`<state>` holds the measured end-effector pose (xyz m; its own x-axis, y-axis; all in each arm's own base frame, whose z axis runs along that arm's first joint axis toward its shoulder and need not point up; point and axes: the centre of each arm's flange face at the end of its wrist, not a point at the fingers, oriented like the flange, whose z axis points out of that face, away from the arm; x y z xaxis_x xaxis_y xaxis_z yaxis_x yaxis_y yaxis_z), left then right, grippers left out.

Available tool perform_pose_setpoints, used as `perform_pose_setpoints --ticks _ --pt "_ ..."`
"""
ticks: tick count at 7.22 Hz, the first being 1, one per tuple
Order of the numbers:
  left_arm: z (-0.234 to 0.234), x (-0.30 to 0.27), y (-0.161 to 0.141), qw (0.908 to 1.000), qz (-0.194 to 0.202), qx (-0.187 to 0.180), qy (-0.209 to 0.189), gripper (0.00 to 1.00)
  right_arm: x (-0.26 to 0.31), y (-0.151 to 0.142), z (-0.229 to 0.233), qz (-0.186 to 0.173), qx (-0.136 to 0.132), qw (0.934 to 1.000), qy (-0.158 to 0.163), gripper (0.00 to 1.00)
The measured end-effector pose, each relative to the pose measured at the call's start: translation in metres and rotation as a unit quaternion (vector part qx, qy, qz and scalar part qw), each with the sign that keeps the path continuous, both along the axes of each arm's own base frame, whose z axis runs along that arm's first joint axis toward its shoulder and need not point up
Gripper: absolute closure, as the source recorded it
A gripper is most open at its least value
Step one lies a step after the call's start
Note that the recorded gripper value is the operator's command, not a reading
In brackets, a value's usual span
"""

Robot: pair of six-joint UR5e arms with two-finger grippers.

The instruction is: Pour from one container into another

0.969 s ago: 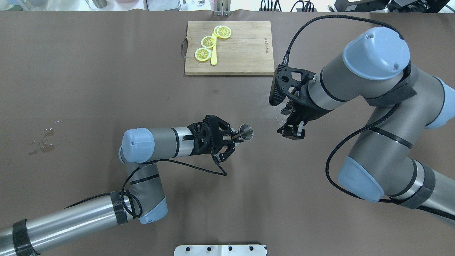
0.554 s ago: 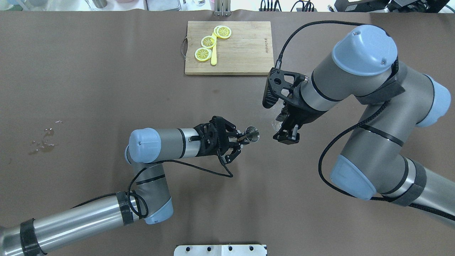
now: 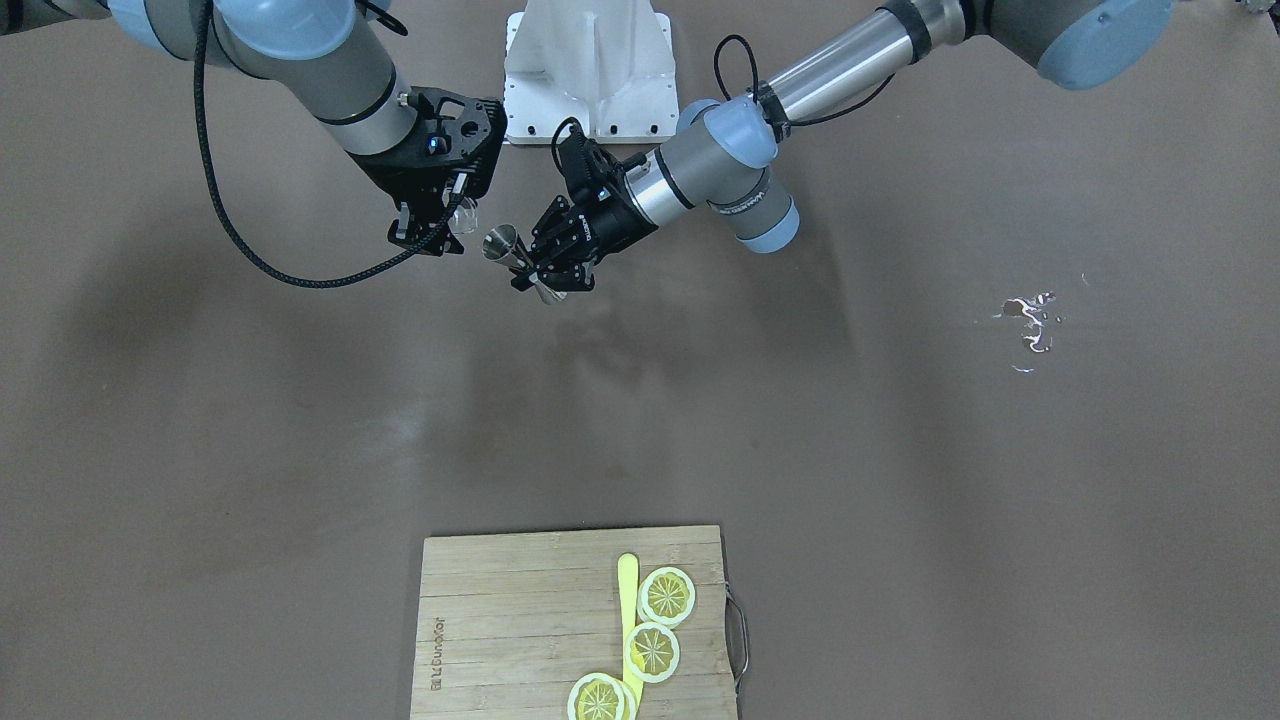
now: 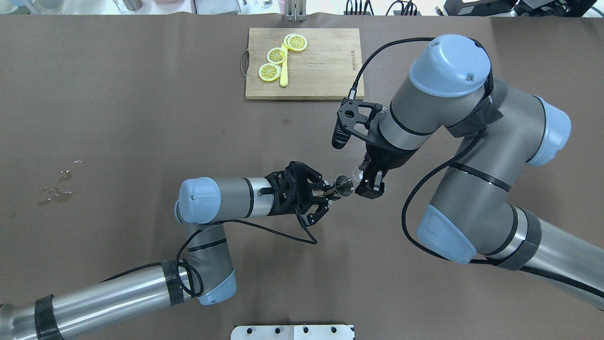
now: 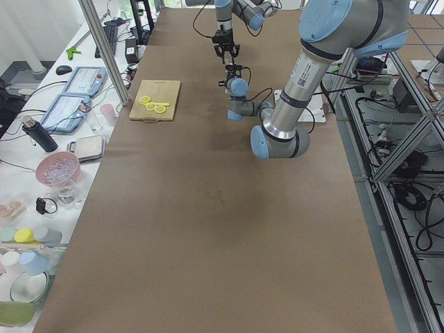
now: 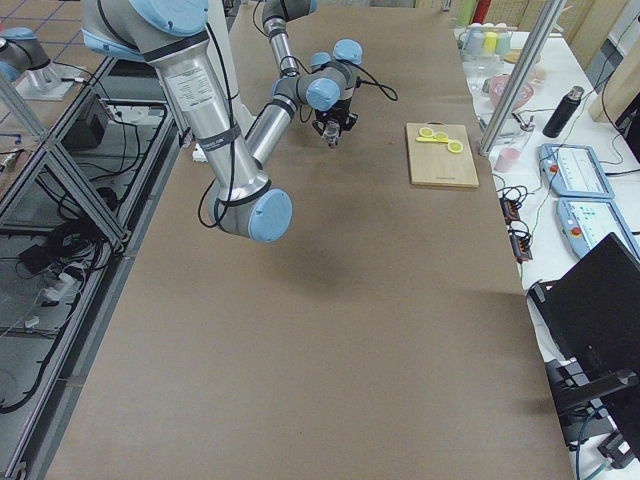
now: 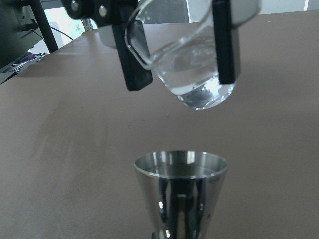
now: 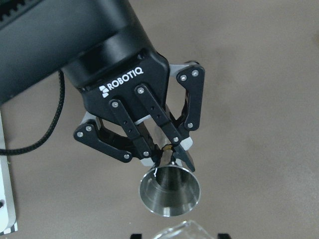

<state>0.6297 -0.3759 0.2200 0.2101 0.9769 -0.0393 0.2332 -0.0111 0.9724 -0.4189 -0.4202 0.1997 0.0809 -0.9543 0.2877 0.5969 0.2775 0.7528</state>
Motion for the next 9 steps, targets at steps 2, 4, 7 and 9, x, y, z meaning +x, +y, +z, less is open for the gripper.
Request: perform_pose_setpoints --ticks 2,4,7,9 --pt "0.0 0.001 0.003 1.0 0.003 -0.001 0.007 1.0 -0.008 0.005 -0.001 -0.008 -0.013 0.9997 0.018 1.0" --pt "0.0 0.001 0.005 1.0 0.004 -0.001 0.008 1.0 -0.017 0.009 0.001 -0.017 -0.023 0.9991 0.031 1.0" --pt "0.0 0.001 0.006 1.0 0.005 -0.001 0.008 1.0 -0.023 0.008 -0.002 -0.03 -0.032 0.9977 0.051 1.0" --pt "0.001 0.001 0.006 0.9999 0.005 0.0 0.01 1.0 -0.029 0.005 -0.004 -0.037 -0.037 0.9967 0.063 1.0"
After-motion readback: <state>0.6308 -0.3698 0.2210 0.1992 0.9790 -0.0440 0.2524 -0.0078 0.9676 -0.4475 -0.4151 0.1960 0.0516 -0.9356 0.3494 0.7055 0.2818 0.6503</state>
